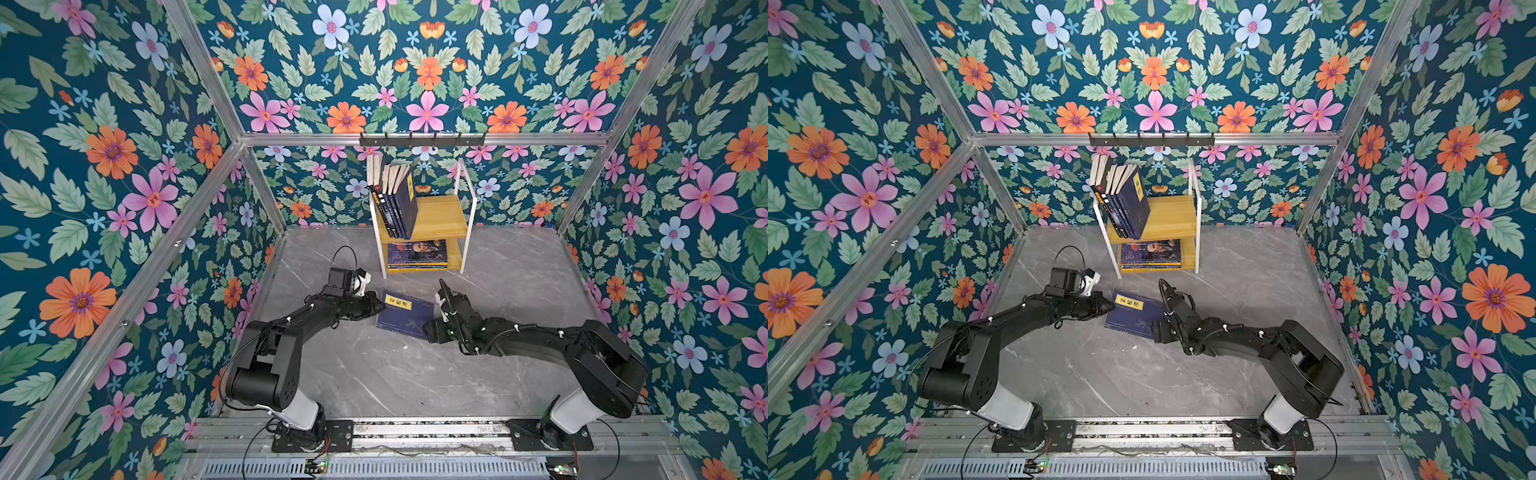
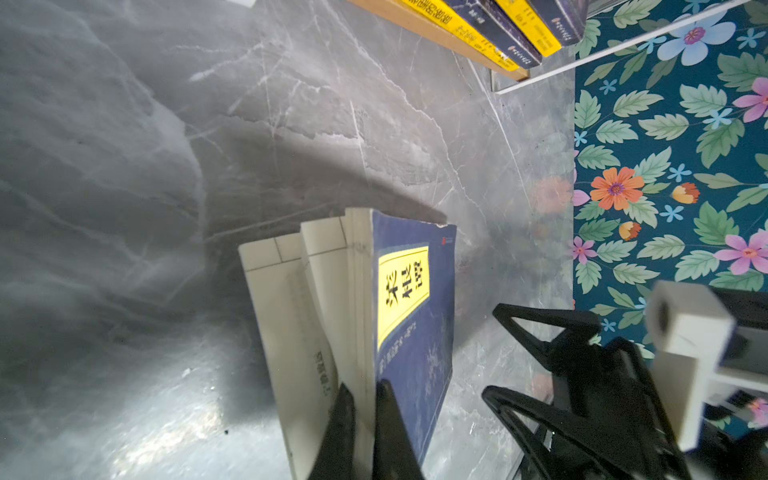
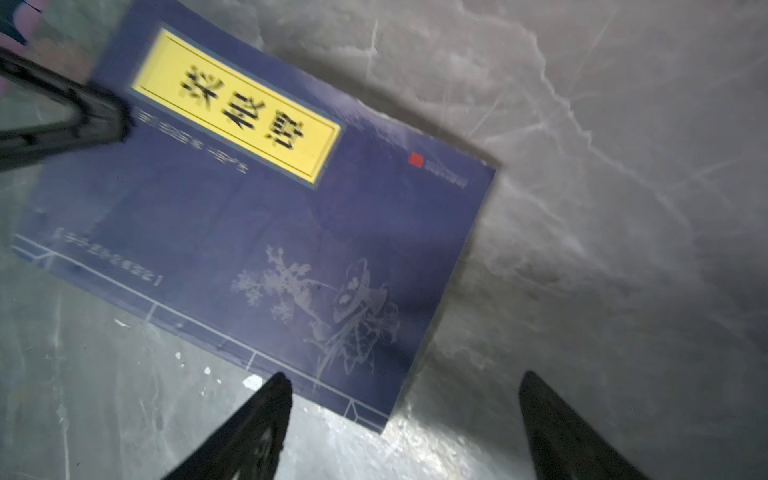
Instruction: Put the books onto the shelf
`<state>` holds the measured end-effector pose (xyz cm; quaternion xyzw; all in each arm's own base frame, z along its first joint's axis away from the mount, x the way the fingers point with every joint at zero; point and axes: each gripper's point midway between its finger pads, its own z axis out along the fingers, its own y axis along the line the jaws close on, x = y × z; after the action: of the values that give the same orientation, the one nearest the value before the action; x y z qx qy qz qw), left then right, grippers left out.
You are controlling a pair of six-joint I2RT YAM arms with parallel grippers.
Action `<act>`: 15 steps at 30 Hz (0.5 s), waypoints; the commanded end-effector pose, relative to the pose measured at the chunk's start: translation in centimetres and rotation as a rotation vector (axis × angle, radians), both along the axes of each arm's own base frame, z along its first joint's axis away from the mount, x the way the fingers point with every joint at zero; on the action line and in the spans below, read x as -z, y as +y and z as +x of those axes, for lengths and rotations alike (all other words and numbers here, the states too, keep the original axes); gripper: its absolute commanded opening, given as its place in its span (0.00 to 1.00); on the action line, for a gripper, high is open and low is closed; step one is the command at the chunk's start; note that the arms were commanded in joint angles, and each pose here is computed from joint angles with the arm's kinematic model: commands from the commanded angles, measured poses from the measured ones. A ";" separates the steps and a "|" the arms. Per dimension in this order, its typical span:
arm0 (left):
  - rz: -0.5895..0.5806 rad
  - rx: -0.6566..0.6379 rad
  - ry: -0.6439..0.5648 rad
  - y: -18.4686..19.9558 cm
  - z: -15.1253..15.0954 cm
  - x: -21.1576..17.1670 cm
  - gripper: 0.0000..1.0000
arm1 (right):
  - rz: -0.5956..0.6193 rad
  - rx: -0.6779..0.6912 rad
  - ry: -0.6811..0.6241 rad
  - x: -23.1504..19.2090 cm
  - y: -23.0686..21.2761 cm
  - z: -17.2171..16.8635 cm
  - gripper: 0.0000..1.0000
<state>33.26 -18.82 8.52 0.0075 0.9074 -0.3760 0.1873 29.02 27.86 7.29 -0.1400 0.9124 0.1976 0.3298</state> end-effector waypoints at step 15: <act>-0.039 0.003 -0.015 -0.3 0.2 -1.5 0.00 | -0.326 -0.444 -0.559 -5.8 5.4 -2.8 0.87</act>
<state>33.33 -18.69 9.40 0.0092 0.9042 -0.3800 0.1948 25.95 32.09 12.06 -0.3947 0.7920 0.0952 0.4559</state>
